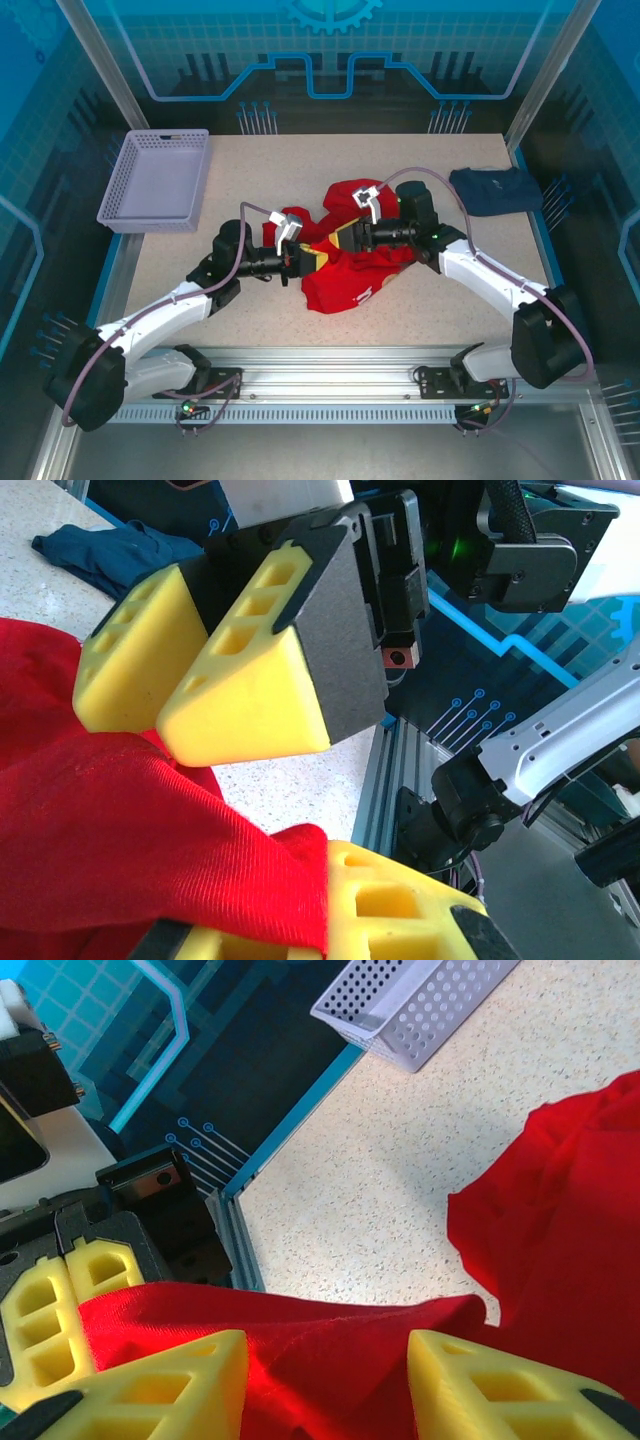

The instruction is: Fold the inside-out t-shirt

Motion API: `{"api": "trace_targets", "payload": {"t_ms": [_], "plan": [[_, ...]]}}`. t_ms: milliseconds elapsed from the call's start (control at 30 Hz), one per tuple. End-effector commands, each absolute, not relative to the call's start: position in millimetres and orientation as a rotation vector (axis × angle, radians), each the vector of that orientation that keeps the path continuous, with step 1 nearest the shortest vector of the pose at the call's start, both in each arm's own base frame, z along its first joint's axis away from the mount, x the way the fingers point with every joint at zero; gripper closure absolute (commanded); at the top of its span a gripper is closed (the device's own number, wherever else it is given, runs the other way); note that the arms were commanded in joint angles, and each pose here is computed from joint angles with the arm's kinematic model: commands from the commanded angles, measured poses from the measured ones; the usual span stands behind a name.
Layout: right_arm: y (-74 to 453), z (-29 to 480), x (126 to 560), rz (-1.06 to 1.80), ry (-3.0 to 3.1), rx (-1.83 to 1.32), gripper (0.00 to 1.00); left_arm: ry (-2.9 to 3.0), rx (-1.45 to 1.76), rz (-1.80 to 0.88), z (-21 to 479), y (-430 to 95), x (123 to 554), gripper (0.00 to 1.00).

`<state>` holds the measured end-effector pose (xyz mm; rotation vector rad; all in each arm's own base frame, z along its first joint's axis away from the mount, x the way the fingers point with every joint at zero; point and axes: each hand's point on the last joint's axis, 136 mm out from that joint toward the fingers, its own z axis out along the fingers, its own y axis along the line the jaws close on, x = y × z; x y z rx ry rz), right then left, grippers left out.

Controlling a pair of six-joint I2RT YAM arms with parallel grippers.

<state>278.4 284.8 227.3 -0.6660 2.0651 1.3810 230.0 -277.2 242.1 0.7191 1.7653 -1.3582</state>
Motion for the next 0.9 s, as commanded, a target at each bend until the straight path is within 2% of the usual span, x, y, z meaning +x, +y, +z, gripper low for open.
{"api": "trace_targets", "payload": {"t_ms": [0,100,267,433,633,733,867], "plan": [[290,226,270,1.449,2.058,-0.691,0.60,1.715,0.731,-1.317,255,-274,232,1.00],[290,230,267,1.460,2.049,-0.695,0.65,1.715,0.728,-1.308,255,-274,233,1.00],[290,242,262,1.474,2.013,-0.711,0.78,1.718,0.715,-1.291,254,-272,235,1.00],[288,242,255,1.480,2.007,-0.711,0.99,1.723,0.699,-1.270,253,-270,237,1.00],[284,270,254,1.436,1.939,-0.691,1.00,1.776,0.661,-1.183,239,-262,244,1.00],[288,298,250,1.405,1.867,-0.724,1.00,1.802,0.628,-1.119,231,-255,249,0.92],[295,311,243,1.395,1.844,-0.762,1.00,1.812,0.592,-1.065,230,-248,251,0.74]]}}
